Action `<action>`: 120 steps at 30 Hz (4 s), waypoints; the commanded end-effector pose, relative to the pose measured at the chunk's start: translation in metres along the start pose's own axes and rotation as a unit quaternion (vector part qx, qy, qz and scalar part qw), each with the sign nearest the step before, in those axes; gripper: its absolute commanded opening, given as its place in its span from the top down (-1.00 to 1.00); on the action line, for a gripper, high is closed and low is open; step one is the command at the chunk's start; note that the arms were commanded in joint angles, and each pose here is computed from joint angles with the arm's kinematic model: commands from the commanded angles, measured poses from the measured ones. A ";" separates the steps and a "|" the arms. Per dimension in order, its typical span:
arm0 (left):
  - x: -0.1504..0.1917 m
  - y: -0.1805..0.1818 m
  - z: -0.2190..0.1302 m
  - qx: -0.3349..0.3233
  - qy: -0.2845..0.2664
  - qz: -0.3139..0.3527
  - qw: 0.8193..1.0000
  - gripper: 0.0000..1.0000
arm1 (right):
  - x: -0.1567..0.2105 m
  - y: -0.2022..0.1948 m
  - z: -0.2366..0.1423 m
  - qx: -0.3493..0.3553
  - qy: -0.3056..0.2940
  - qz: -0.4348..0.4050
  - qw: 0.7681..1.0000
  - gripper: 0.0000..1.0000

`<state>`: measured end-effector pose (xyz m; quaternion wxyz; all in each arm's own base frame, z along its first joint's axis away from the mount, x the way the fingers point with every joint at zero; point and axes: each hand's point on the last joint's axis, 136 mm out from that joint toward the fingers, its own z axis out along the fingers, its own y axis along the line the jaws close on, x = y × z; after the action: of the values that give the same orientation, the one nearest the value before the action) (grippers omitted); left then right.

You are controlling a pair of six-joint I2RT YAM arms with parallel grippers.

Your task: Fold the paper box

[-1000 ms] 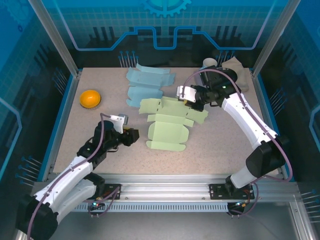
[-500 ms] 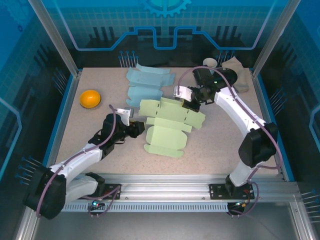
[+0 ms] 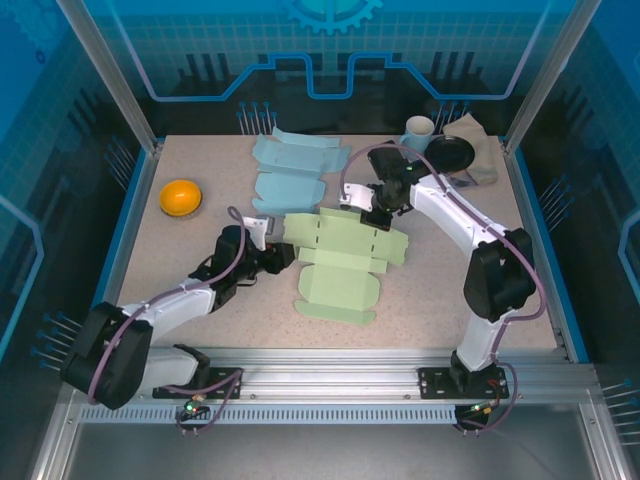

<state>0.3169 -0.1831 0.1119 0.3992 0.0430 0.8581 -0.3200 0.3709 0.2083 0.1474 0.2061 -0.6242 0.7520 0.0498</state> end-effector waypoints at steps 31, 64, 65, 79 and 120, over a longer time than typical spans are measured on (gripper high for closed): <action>0.043 -0.016 0.069 -0.007 0.102 0.024 0.995 0.13 | 0.005 0.011 0.028 -0.017 -0.004 0.022 1.000 1.00; 0.059 -0.040 0.080 -0.018 0.146 0.031 0.989 0.18 | 0.023 0.015 0.032 0.038 -0.004 0.007 0.999 1.00; 0.049 -0.043 0.073 -0.016 0.139 0.040 0.989 0.18 | 0.021 0.012 0.029 0.051 -0.009 0.000 0.999 1.00; -0.013 0.009 -0.039 -0.082 0.005 0.094 0.992 0.26 | -0.014 -0.001 0.005 0.304 -0.098 -0.201 0.926 1.00; -0.023 0.053 -0.005 -0.118 0.060 -0.009 0.991 0.36 | -0.022 0.039 0.033 0.457 -0.102 -0.312 0.827 1.00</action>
<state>0.3454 -0.1216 0.0964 0.3619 0.0028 0.9146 -0.1801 0.3482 0.2432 0.1173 0.5376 -0.6567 0.4340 -0.3023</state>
